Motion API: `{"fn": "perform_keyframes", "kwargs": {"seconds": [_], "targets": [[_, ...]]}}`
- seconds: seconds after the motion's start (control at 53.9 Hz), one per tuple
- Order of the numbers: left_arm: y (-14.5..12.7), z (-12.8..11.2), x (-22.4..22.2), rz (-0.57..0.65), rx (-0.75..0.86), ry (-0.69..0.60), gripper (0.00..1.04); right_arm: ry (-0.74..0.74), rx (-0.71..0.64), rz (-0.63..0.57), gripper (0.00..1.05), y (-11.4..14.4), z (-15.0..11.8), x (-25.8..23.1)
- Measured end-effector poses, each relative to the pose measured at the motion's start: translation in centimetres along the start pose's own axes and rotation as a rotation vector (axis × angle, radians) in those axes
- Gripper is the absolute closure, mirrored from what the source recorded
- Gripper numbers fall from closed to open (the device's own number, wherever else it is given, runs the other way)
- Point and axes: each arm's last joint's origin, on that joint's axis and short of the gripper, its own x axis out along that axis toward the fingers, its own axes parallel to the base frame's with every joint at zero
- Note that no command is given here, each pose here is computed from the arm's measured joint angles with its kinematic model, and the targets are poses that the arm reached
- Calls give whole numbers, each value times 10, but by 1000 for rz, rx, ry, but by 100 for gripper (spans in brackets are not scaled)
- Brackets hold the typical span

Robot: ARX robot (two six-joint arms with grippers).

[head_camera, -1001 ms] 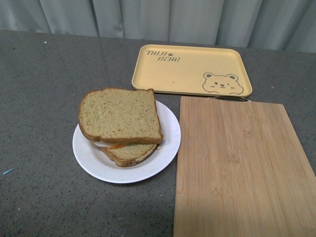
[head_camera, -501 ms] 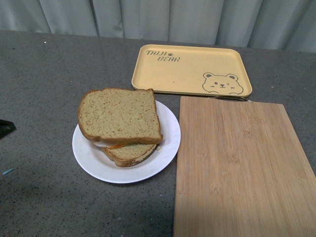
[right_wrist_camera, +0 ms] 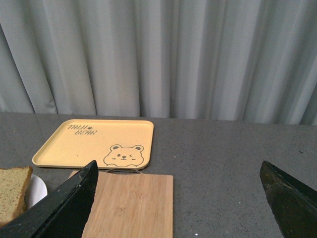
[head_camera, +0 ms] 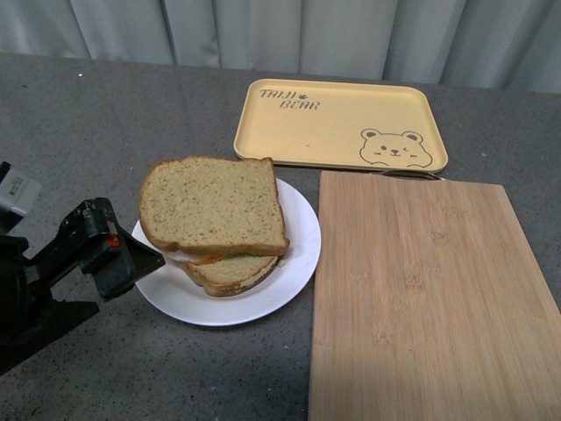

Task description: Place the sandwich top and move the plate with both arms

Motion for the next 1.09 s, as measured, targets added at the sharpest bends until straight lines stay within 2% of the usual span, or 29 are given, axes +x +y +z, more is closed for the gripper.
{"fn": "perform_keyframes", "kwargs": {"seconds": [0.371, 0.612, 0.76, 0.871, 0.945, 1.094], "targets": [[3, 3, 31, -7, -47, 58, 8, 0, 0, 0, 9, 0, 0, 0], [6, 4, 43, -17, -92, 76, 43, 0, 0, 0, 9, 0, 0, 0], [12, 5, 47, -32, -151, 99, 76, 0, 0, 0, 9, 0, 0, 0], [14, 9, 45, -85, -227, 99, 95, 0, 0, 0, 9, 0, 0, 0], [13, 13, 42, -118, -256, 98, 101, 0, 0, 0, 9, 0, 0, 0], [8, 15, 33, -157, -292, 87, 101, 0, 0, 0, 9, 0, 0, 0]]}}
